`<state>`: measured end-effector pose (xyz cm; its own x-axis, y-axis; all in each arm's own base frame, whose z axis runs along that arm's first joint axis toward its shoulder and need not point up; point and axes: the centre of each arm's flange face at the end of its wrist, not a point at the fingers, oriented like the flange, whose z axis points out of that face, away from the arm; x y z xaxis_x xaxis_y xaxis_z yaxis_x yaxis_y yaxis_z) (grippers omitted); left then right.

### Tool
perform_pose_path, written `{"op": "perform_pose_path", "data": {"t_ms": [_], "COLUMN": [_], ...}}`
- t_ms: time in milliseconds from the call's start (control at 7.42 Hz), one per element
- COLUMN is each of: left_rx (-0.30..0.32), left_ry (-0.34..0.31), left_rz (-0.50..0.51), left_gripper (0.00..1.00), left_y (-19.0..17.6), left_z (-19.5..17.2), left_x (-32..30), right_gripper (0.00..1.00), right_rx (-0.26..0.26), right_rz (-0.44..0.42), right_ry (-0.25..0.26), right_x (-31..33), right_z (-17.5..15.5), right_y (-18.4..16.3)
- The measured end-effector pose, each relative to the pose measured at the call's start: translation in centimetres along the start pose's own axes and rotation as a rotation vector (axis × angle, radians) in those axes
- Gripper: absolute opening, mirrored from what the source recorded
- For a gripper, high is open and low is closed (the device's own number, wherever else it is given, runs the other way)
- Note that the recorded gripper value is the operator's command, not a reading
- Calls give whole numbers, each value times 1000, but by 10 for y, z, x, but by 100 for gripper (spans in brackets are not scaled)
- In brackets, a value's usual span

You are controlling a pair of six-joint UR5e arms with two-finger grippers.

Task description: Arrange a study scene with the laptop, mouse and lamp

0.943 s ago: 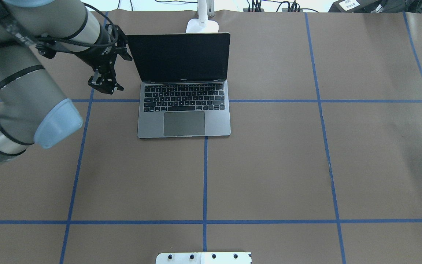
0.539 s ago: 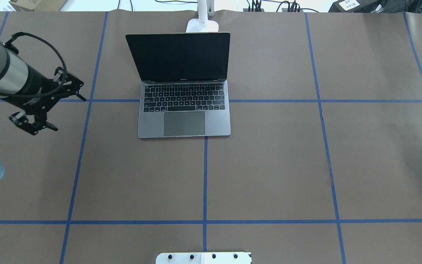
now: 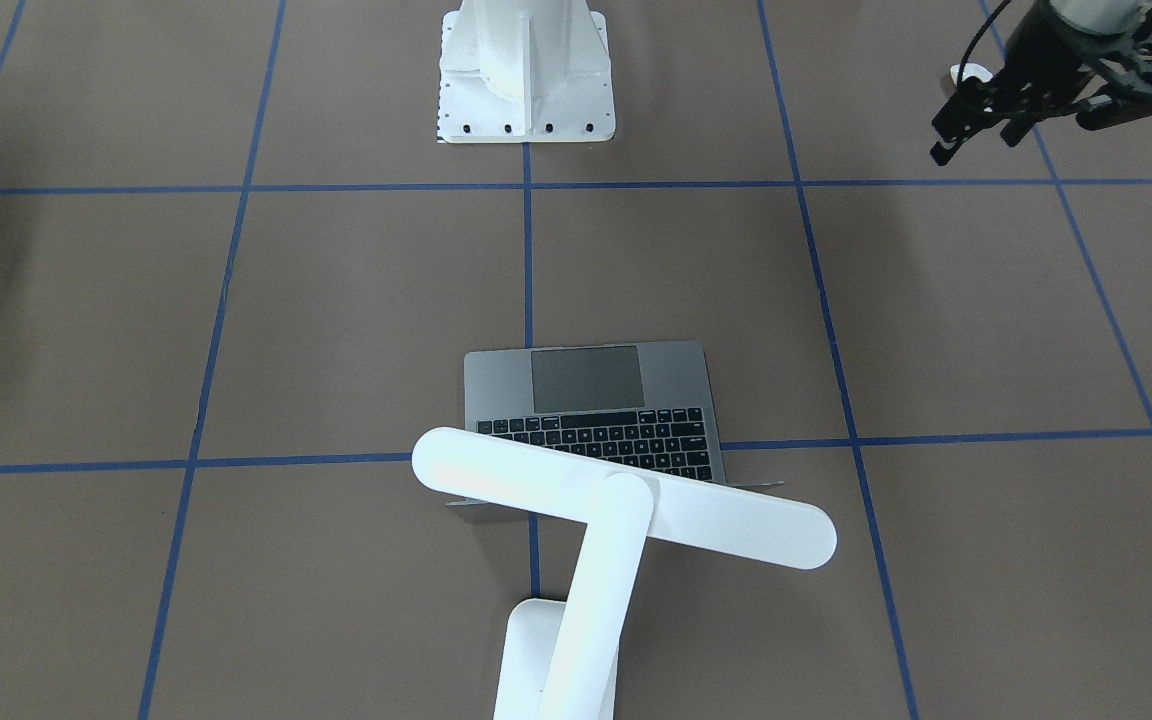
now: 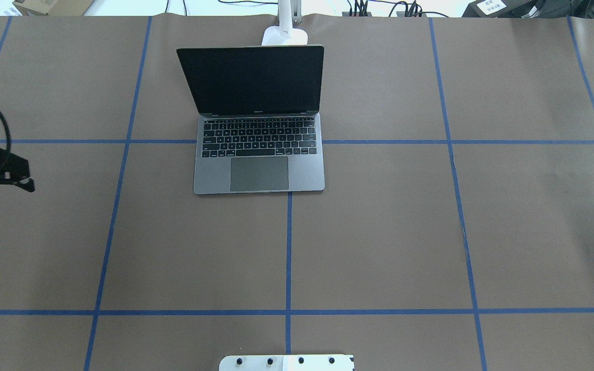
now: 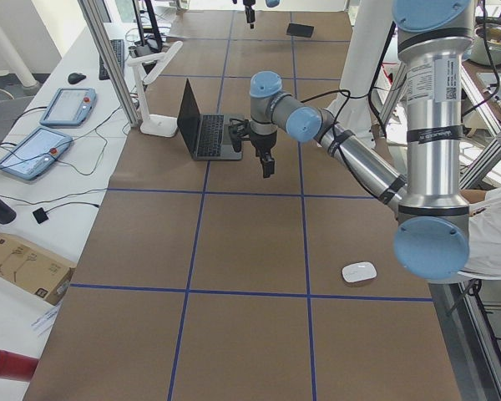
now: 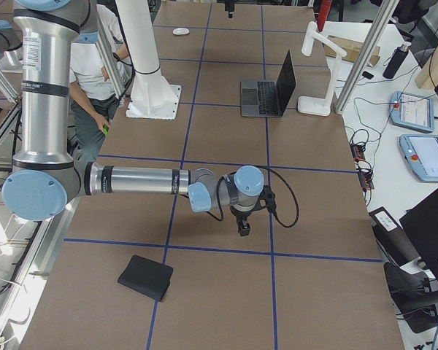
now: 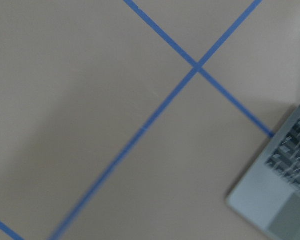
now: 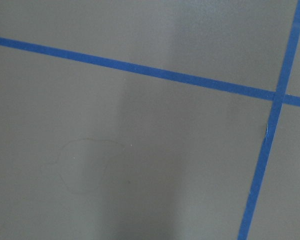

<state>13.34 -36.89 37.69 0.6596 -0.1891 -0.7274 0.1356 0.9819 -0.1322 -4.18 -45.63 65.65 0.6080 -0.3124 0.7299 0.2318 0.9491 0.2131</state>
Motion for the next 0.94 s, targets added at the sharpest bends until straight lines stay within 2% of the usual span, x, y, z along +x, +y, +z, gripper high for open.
{"op": "perform_pose_path", "data": {"t_ms": [135,404,674,809,943], "left_rx": [-5,17,39,35,20], "left_ry": [4,-1,-16,-5,23], "left_rz": [103,269,347,350,344], "left_gripper": [100,100,100,100,100], "left_y": [-1,-16,-31,-33,-33], "left_z": [-2,10,16,16,18], "left_x": [-33,-95,-140,-147,-149], "right_gripper": [99,99,99,99,99], "right_rx": [-16,-48,-91,-121,-141], "right_rz": [-70,-122,-184,-219,-245], "right_ry": [2,18,15,-17,-71], "right_x": [14,39,66,83,98], "right_z": [5,14,29,45,61], "right_y": [18,57,90,109,130]}}
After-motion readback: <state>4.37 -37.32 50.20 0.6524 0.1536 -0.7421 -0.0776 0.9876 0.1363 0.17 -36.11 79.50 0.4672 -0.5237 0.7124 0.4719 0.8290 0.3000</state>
